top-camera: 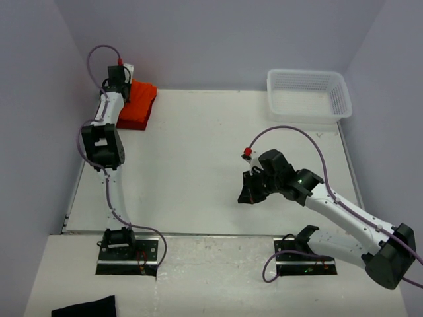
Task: Fold and stack the t-shirts
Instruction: Put the neatly folded tshirt into the corner of the board with the left arm
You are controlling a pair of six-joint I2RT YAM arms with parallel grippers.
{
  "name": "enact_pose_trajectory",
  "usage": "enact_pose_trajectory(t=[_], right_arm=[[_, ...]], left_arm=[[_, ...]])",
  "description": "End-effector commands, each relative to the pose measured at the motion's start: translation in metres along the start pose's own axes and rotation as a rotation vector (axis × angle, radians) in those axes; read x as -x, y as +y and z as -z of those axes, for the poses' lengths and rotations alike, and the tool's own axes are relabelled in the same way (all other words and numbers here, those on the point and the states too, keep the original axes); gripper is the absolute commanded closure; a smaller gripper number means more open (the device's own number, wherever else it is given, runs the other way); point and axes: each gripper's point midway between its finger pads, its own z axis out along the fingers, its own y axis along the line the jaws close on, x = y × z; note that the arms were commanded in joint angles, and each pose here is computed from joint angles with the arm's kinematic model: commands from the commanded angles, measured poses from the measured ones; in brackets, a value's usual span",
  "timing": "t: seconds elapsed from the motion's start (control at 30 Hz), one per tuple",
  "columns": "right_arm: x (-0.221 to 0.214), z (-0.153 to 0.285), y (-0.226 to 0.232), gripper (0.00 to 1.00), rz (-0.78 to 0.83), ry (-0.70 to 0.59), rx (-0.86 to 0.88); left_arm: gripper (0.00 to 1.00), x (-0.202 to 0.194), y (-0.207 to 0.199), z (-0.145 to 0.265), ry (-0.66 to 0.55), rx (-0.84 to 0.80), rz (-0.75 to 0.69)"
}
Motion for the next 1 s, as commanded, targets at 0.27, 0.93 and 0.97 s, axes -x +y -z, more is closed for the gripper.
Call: enact_pose_trajectory(t=[0.27, 0.93, 0.97], right_arm=[[-0.007, -0.028, 0.016, 1.00, 0.005, 0.090, 0.027], [-0.007, -0.036, 0.033, 1.00, 0.060, 0.078, -0.007], [-0.003, -0.033, 0.030, 1.00, 0.064, 0.060, -0.030]], left_arm=[[0.25, -0.031, 0.074, -0.023, 0.005, 0.182, 0.321], [0.08, 0.110, 0.091, 0.121, -0.421, 0.118, 0.423], [0.47, 0.106, 0.085, 0.118, -0.406, 0.093, 0.425]])
